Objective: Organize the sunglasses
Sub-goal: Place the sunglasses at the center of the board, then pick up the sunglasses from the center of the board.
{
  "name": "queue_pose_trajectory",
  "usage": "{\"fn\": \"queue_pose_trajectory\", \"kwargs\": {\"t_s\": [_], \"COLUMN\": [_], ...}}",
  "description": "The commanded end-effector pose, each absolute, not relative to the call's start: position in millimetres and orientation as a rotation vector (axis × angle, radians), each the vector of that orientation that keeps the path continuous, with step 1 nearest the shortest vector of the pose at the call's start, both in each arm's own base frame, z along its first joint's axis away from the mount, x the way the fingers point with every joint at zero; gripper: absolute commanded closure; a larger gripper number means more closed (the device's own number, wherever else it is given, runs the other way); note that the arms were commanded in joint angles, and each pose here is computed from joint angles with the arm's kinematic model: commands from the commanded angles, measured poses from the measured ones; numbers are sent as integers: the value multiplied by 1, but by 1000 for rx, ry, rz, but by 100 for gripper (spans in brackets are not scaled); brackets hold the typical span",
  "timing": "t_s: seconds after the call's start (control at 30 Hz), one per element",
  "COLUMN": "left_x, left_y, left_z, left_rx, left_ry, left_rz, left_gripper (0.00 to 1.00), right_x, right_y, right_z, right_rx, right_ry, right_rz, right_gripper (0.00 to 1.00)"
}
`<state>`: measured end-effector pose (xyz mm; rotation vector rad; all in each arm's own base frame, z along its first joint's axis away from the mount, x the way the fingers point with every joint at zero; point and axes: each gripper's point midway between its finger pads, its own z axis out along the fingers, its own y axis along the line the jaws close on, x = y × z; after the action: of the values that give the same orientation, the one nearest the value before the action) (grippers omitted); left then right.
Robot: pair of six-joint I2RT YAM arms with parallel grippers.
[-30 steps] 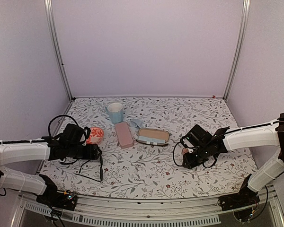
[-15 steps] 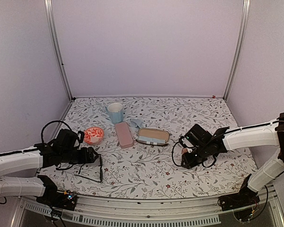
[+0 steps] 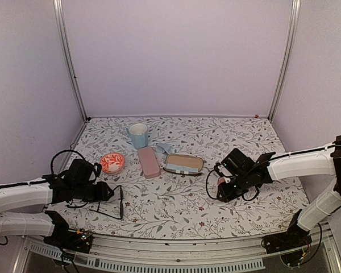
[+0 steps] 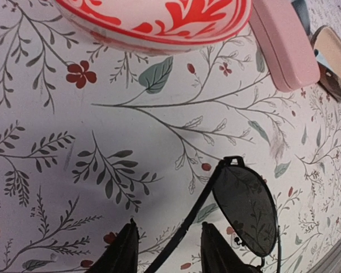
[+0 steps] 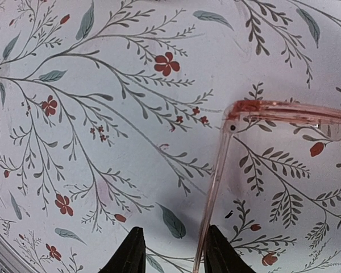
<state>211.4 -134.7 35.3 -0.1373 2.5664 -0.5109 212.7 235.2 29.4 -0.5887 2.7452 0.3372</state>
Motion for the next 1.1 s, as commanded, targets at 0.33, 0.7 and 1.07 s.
{"fn": "queue_pose_trajectory", "kwargs": {"t_s": [0.33, 0.7, 1.07], "left_x": [208, 222, 244], "left_y": [-160, -204, -278], "left_z": [35, 70, 102], "left_rx": [-14, 158, 376], "left_ry": [2597, 2523, 2417], "left_rz": [-563, -611, -694], "left_gripper": [84, 100, 100], "right_x": [227, 230, 212], "right_y": [251, 253, 329], "right_z": [55, 81, 170], "right_rx": [-602, -583, -750], "right_ry": [2675, 2619, 2264], "right_rz": [398, 437, 1055], "right_gripper": [62, 31, 11]}}
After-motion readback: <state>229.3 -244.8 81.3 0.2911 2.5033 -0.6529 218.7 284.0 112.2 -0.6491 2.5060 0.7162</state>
